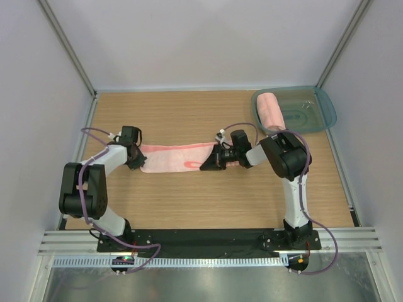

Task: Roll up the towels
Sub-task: Fold the towel

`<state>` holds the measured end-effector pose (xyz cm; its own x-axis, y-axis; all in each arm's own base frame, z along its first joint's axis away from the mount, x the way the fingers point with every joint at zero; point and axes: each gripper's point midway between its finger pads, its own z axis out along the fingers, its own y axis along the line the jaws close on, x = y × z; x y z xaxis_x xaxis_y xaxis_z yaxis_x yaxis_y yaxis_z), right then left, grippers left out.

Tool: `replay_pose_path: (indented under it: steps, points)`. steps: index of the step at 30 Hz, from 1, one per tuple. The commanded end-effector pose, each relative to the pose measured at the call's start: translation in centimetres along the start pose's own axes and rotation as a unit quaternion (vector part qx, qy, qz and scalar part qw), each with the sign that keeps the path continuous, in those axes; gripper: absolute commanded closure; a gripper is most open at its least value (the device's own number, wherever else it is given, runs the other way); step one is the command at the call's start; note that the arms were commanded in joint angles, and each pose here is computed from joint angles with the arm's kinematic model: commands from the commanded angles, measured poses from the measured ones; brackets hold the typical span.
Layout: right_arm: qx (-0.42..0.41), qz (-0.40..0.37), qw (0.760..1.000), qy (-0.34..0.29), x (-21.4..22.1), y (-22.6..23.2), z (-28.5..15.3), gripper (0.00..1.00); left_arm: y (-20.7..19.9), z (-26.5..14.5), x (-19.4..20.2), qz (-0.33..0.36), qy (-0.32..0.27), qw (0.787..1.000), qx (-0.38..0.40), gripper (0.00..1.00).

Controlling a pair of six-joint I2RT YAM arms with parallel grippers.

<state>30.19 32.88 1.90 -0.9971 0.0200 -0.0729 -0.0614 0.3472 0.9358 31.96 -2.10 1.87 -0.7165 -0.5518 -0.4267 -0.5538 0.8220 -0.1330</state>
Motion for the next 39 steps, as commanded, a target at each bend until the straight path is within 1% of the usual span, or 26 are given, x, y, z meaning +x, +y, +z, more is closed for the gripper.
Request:
replay_pose_path:
  steps: [1, 3, 4, 6, 7, 8, 9, 11, 16, 18, 19, 20, 24, 25, 27, 28, 29, 30, 31, 32, 34, 35, 36, 37, 38, 39]
  points:
    - [0.0, -0.006, 1.0, -0.028, -0.3, -0.1, -1.8, 0.99, 0.7, 0.1, -2.0, 0.01, -0.032, 0.999, -0.025, 1.0]
    - [0.005, 0.01, 0.999, -0.039, -0.3, -0.7, -2.8, 0.99, 0.7, 0.1, -2.0, 0.011, -0.032, 0.999, -0.027, 1.0]
    - [0.005, 0.008, 0.999, -0.046, -0.4, -0.4, -3.3, 0.99, 0.7, 0.0, -2.2, 0.009, -0.033, 0.999, -0.027, 1.0]
    - [0.019, 0.017, 0.998, -0.056, -0.1, -1.2, -4.1, 0.99, 0.8, 0.0, -2.4, 0.009, -0.034, 0.999, -0.029, 1.0]
    - [0.025, 0.009, 0.997, -0.07, -0.6, -0.9, -4.9, 0.99, 0.8, -0.1, -2.6, 0.007, -0.036, 0.999, -0.029, 1.0]
    - [0.066, 0.036, 0.994, -0.078, -0.4, -2.6, -5.6, 0.99, 0.8, -0.1, -2.8, 0.004, -0.037, 0.999, -0.029, 1.0]
    - [0.086, 0.019, 0.993, -0.083, -0.5, -3.2, -6.1, 0.99, 0.9, -0.1, -2.9, 0.003, -0.037, 0.999, -0.029, 1.0]
    - [0.121, 0.026, 0.988, -0.097, -0.8, -3.9, -7.7, 0.99, 1.0, -0.1, -3.0, 0.003, -0.037, 0.999, -0.029, 1.0]
    - [0.131, 0.051, 0.981, -0.134, -1.7, -4.8, -10.0, 0.99, 1.1, 0.2, -2.9, 0.0, -0.032, 0.999, -0.031, 1.0]
    - [0.151, 0.072, 0.975, -0.148, -1.7, -5.7, -11.2, 0.99, 1.1, 0.2, -2.9, 0.001, -0.031, 0.999, -0.03, 1.0]
    - [0.172, 0.066, 0.97, -0.157, -1.9, -6.2, -11.7, 0.99, 1.1, 0.2, -2.9, 0.001, -0.031, 0.999, -0.03, 0.99]
    - [0.189, 0.074, 0.967, -0.154, -1.4, -6.5, -12.1, 0.99, 1.1, 0.2, -2.8, 0.001, -0.03, 0.999, -0.03, 1.0]
    - [0.218, 0.047, 0.959, -0.177, -1.2, -4.8, -14.0, 0.99, 1.1, 0.4, -2.8, 0.002, -0.029, 0.999, -0.032, 1.0]
    - [0.228, 0.03, 0.954, -0.193, -1.5, -3.5, -15.0, 0.99, 1.1, 0.4, -2.8, 0.003, -0.029, 0.999, -0.032, 1.0]
    - [0.277, 0.021, 0.938, -0.206, -1.1, -3.6, -16.7, 0.99, 1.0, 0.4, -2.8, 0.003, -0.028, 0.999, -0.029, 1.0]
    - [0.282, -0.001, 0.932, -0.229, -1.5, -2.0, -17.9, 0.99, 0.9, 0.3, -2.9, 0.003, -0.028, 0.999, -0.027, 1.0]
    - [0.297, 0.003, 0.927, -0.229, -0.8, -2.0, -18.5, 0.98, 0.8, 0.3, -2.8, 0.004, -0.027, 0.999, -0.024, 1.0]
    - [0.316, -0.001, 0.915, -0.249, -0.9, -2.0, -19.5, 0.94, 0.8, 0.2, -2.9, 0.003, -0.027, 0.999, -0.023, 1.0]
    - [0.318, -0.003, 0.913, -0.257, -0.8, -1.6, -19.9, 0.86, 0.7, 0.2, -2.7, 0.004, -0.024, 0.999, -0.022, 1.0]
    - [0.312, -0.009, 0.911, -0.27, -0.6, -0.6, -20.4, 0.67, 0.7, 0.1, -2.8, 0.004, -0.026, 0.999, -0.02, 1.0]
    - [0.305, -0.004, 0.912, -0.275, -0.1, -0.4, -20.4, 0.48, 0.6, -0.1, -2.6, 0.003, -0.019, 1.0, -0.019, 0.86]
    - [0.302, -0.002, 0.912, -0.278, -0.1, -0.4, -20.4, 0.34, 0.5, -0.3, -2.8, 0.002, -0.02, 1.0, -0.017, 0.79]
    - [0.305, 0.001, 0.91, -0.28, -0.1, -0.6, -20.4, 0.31, 0.2, -0.6, -2.9, -0.002, -0.02, 1.0, -0.01, 0.73]
    - [0.306, 0.004, 0.91, -0.279, -0.1, -0.8, -20.4, 0.3, 0.2, -0.9, -2.9, -0.004, -0.019, 1.0, -0.008, 0.57]
    - [0.309, 0.006, 0.91, -0.278, -0.1, -1.1, -20.3, 0.29, 0.1, -1.2, -2.9, -0.006, -0.019, 1.0, -0.005, 0.48]
    - [0.315, 0.011, 0.908, -0.276, -0.2, -1.6, -20.3, 0.29, 0.0, -1.8, -3.2, -0.011, -0.023, 1.0, 0.0, 0.42]
